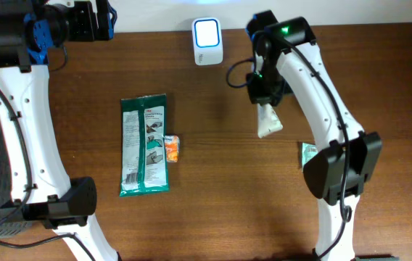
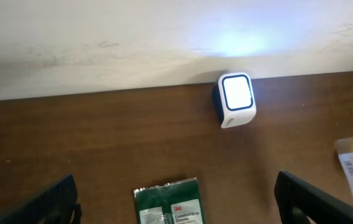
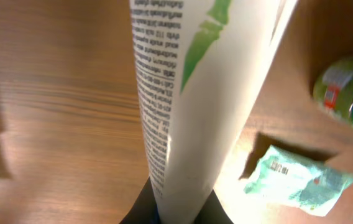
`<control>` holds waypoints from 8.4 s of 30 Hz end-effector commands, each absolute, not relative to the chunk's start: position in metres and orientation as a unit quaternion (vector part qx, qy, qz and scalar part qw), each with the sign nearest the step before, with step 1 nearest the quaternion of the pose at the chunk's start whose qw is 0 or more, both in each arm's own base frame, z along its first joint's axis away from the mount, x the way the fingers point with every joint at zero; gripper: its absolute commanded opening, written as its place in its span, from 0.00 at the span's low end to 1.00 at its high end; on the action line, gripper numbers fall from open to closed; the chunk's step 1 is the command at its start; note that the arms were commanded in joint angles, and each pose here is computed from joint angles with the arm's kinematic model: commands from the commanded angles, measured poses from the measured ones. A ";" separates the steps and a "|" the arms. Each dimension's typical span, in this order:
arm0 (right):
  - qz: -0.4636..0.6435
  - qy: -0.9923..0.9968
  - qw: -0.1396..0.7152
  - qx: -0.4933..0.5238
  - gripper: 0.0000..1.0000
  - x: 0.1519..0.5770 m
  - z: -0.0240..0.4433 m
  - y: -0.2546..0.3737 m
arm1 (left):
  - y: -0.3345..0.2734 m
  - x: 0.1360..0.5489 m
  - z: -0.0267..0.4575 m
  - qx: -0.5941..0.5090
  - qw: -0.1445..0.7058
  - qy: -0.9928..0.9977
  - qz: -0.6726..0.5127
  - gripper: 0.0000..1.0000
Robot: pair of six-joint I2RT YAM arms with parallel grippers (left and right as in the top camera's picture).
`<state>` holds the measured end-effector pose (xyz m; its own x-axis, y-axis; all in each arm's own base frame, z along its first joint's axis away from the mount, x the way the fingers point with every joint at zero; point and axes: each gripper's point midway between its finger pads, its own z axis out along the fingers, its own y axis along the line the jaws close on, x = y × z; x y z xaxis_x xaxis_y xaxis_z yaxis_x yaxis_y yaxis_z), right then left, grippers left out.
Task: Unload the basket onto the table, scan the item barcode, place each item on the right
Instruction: 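Lower the Pantene tube onto the table at right and release it, then move the right gripper to the orange Kleenex pack and grasp it, then lift the Kleenex pack and carry it rightward, reorienting it upright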
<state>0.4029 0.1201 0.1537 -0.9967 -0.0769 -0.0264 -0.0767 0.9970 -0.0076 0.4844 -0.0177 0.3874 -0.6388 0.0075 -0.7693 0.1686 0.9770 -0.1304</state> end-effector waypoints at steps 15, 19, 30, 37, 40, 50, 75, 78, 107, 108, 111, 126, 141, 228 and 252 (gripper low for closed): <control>-0.067 0.988 -0.120 0.072 0.04 0.356 0.039 0.035 | -0.017 0.477 0.404 0.057 0.440 0.891 -0.093 0.99; -0.091 0.987 -0.105 0.083 0.05 0.363 0.039 0.016 | -0.017 0.477 0.403 0.057 0.440 0.891 -0.093 0.99; -0.018 0.995 -0.081 0.047 0.65 0.382 0.052 0.035 | -0.017 0.477 0.403 0.057 0.440 0.891 -0.093 0.99; 0.135 0.991 -0.009 0.000 0.66 0.418 0.107 0.111 | -0.017 0.477 0.403 0.057 0.440 0.891 -0.094 0.99; 0.221 0.975 -0.004 -0.026 0.63 0.419 0.113 0.158 | -0.017 0.477 0.403 0.057 0.440 0.891 -0.094 0.99; 0.243 0.967 -0.026 -0.077 0.46 0.391 0.084 0.274 | -0.017 0.477 0.403 0.057 0.440 0.891 -0.094 0.99; 0.158 0.983 -0.059 -0.067 0.29 0.336 0.002 0.359 | -0.017 0.477 0.403 0.057 0.440 0.891 -0.093 0.99; 0.152 0.984 -0.070 -0.065 0.23 0.330 -0.007 0.359 | -0.017 0.477 0.403 0.057 0.440 0.891 -0.093 0.99; 0.056 0.964 -0.079 -0.246 0.53 0.369 0.058 0.212 | -0.017 0.477 0.403 0.057 0.440 0.891 -0.094 0.99; 0.077 0.963 -0.077 -0.246 0.52 0.369 0.063 0.221 | -0.017 0.477 0.403 0.057 0.440 0.891 -0.094 0.99; 0.160 0.952 -0.082 -0.246 0.42 0.359 0.079 0.252 | -0.017 0.477 0.404 0.057 0.440 0.891 -0.094 0.99; 0.065 0.974 -0.128 -0.178 0.04 0.320 0.030 0.259 | -0.017 0.477 0.403 0.057 0.440 0.891 -0.093 0.99; -0.092 0.978 -0.096 -0.160 0.04 0.336 0.030 0.206 | -0.017 0.477 0.403 0.057 0.440 0.891 -0.093 0.99; 0.297 0.932 0.014 -0.206 0.04 0.418 0.069 0.200 | -0.017 0.477 0.403 0.057 0.440 0.891 -0.093 0.99; 0.676 0.697 0.141 -0.195 0.04 0.397 0.287 0.202 | -0.017 0.477 0.403 0.057 0.440 0.891 -0.093 0.99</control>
<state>0.3994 0.2058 0.2660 -0.9011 -0.1076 -0.4200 -0.4274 0.0577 0.9022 0.4843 -0.0177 0.3874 -0.6392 0.0072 -0.7690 0.1683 0.9770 -0.1308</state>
